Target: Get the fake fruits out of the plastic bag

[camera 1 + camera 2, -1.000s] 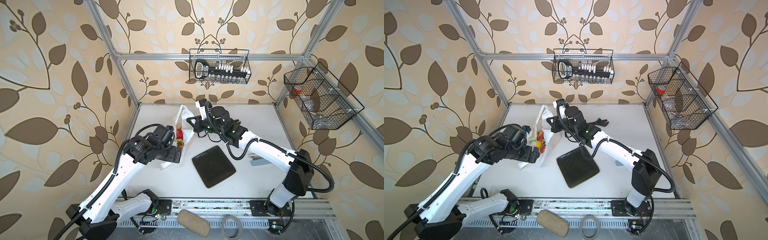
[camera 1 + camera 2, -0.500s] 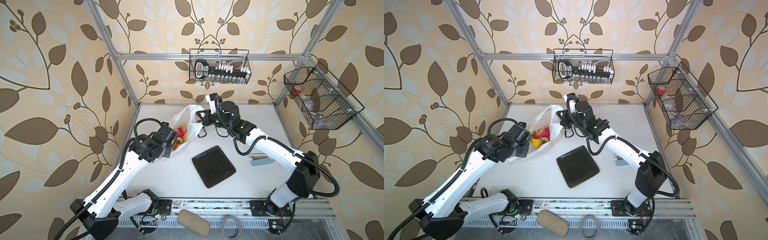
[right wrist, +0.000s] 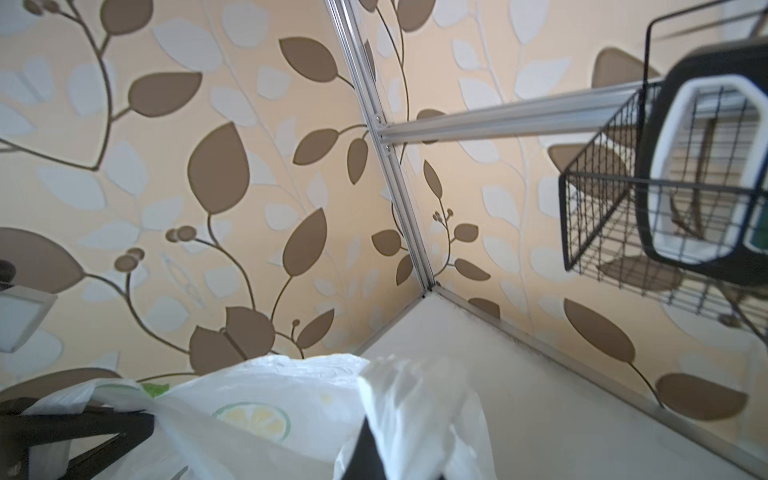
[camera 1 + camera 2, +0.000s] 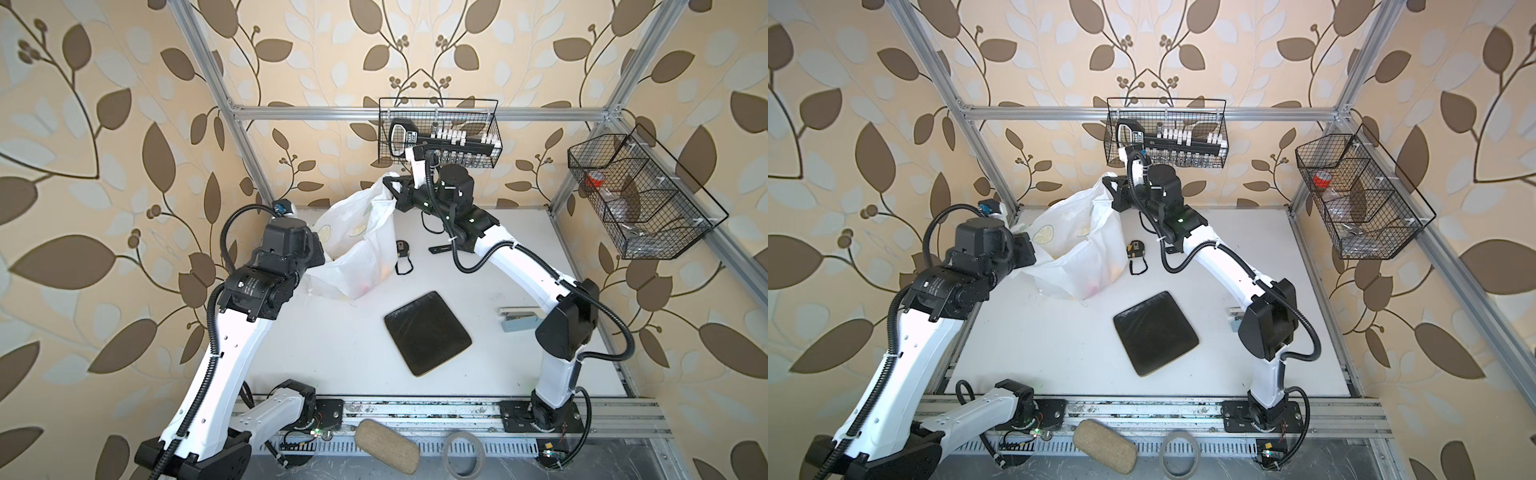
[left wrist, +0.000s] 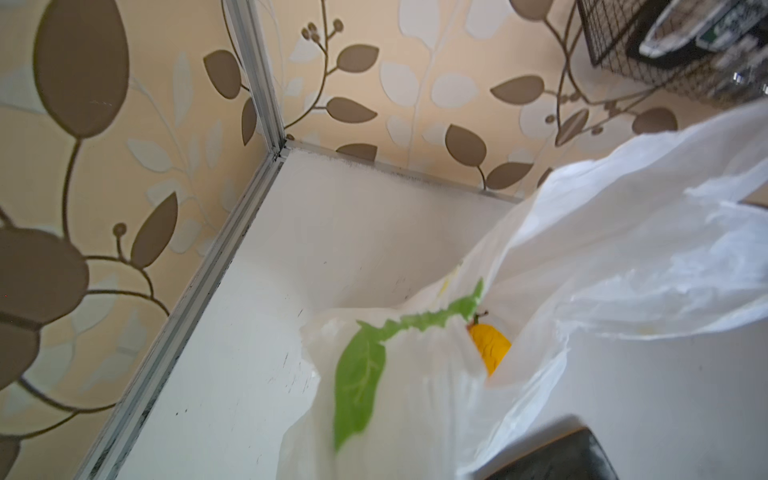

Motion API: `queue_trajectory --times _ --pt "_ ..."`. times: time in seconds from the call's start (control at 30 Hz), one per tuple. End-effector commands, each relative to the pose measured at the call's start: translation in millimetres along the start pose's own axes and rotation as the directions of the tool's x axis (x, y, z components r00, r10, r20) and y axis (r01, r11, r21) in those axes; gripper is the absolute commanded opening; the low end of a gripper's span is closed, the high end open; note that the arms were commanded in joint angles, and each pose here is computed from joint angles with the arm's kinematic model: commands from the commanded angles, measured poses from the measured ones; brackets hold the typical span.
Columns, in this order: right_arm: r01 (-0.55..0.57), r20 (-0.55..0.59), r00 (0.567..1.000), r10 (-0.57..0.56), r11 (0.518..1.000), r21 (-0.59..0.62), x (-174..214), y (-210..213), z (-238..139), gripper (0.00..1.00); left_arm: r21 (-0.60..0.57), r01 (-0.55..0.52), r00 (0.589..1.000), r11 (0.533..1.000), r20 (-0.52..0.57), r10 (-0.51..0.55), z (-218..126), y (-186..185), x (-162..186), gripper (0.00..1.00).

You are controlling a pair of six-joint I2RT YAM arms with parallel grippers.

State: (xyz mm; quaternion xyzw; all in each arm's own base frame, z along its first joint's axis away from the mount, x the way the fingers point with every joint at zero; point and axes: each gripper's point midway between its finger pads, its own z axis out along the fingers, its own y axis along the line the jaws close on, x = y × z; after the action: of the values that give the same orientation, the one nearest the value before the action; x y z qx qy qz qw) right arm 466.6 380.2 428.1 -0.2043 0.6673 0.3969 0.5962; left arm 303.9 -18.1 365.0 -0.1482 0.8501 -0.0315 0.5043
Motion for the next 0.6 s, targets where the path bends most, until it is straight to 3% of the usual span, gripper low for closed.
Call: queue_trajectory --times 0.0,0.2,0.3,0.43,0.57 --pt "0.054 0.052 0.997 -0.051 0.996 -0.065 -20.2 8.7 13.0 0.0 0.158 0.137 0.987 0.978 0.06 -0.148 -2.4 -22.1 -35.2 0.0" --pt "0.049 0.076 0.996 -0.044 0.997 -0.058 -29.2 -15.2 17.5 0.0 0.294 0.28 0.952 0.914 0.039 -0.304 -0.7 -39.0 -43.6 0.0" --pt "0.027 -0.007 1.0 -0.027 0.999 -0.035 7.8 -27.8 6.0 0.0 0.365 0.368 0.924 0.855 -0.04 -0.381 6.0 -48.1 -19.2 0.0" --pt "-0.006 -0.123 0.992 0.01 0.999 0.031 73.4 -41.7 -27.8 0.03 0.423 0.493 0.87 0.76 -0.248 -0.426 16.8 -62.7 38.9 0.0" --pt "-0.019 -0.163 0.986 0.038 0.993 0.117 100.2 -47.8 -69.1 0.12 0.462 0.56 0.828 0.687 -0.35 -0.439 9.1 -73.7 68.0 0.0"
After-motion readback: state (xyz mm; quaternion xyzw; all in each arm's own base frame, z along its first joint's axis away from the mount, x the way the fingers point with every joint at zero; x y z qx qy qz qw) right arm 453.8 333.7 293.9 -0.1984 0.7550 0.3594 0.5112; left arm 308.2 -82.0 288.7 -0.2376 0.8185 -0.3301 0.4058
